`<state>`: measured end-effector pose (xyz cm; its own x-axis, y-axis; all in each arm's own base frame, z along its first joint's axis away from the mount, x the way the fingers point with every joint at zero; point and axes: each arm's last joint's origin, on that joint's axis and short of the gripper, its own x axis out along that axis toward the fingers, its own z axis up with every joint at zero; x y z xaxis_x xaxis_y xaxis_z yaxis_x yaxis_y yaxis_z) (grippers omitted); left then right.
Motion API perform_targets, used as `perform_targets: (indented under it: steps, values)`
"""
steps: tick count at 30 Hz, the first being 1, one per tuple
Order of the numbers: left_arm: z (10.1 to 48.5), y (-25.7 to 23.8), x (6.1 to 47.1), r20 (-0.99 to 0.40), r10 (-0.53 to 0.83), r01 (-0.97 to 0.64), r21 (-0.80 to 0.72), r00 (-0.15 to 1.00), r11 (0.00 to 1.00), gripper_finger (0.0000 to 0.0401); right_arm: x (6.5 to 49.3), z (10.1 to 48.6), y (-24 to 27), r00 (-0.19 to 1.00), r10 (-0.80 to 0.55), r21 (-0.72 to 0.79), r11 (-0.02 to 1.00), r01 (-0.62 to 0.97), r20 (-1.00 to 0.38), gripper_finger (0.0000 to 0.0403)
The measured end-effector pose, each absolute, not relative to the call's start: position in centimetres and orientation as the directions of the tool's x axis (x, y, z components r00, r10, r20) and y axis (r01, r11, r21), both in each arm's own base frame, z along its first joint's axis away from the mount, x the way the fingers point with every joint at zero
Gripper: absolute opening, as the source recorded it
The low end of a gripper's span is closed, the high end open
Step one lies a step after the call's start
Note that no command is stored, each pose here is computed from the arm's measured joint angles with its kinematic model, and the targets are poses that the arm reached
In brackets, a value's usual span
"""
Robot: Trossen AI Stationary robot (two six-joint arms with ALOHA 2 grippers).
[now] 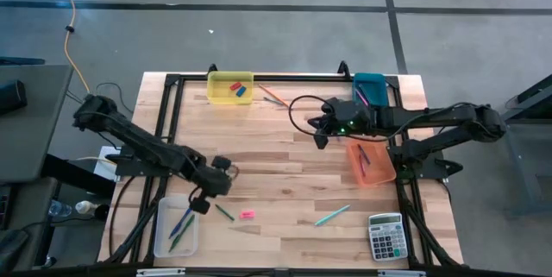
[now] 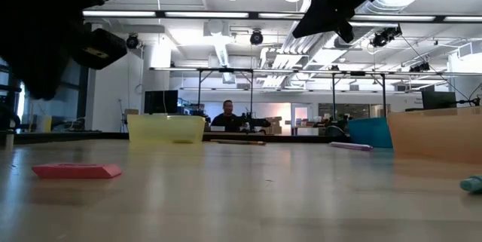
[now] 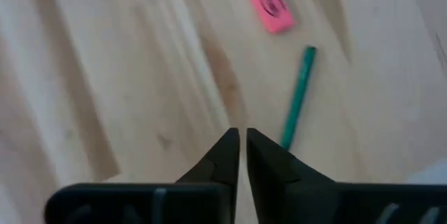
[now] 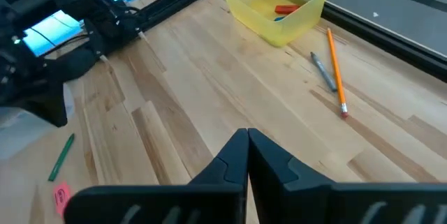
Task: Sort crayons/erasers/pens/pencils in bins
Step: Put the green crayon into the orange bin
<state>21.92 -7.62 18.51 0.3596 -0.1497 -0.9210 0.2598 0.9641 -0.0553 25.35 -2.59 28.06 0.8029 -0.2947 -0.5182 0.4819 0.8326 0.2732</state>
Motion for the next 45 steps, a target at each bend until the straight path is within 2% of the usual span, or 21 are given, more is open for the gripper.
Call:
perform_targets:
  steps: [10, 16, 22, 35, 45]
  values:
    - [16.7, -12.1, 22.8, -0.955, -0.141, 0.383, -0.031, 0.262, 0.923, 0.0104, 25.4, 28.1, -2.6, 0.805, -0.291, 0.254, 0.846, 0.469, -0.518, 0.0]
    - [14.7, -12.8, 23.0, -0.974, -0.073, 0.395, 0.018, 0.215, 0.919, 0.0118, 25.6, 28.4, -2.1, 0.83, -0.275, 0.27, 0.855, 0.442, -0.485, 0.0]
    - [13.7, -12.8, 23.3, -0.978, -0.019, 0.379, 0.062, 0.207, 0.923, 0.0099, 25.9, 29.0, -1.2, 0.864, -0.269, 0.292, 0.863, 0.413, -0.426, 0.0]
    - [13.1, -12.9, 23.5, -0.984, -0.048, 0.42, 0.029, 0.172, 0.907, 0.0009, 26.1, 29.5, 0.6, 0.89, -0.27, 0.306, 0.868, 0.39, -0.369, 0.0]
    - [15.6, -10.8, 23.7, -0.966, -0.074, 0.299, 0.003, 0.246, 0.954, 0.0002, 26.1, 29.5, 1.2, 0.896, -0.247, 0.311, 0.876, 0.369, -0.369, 0.0]
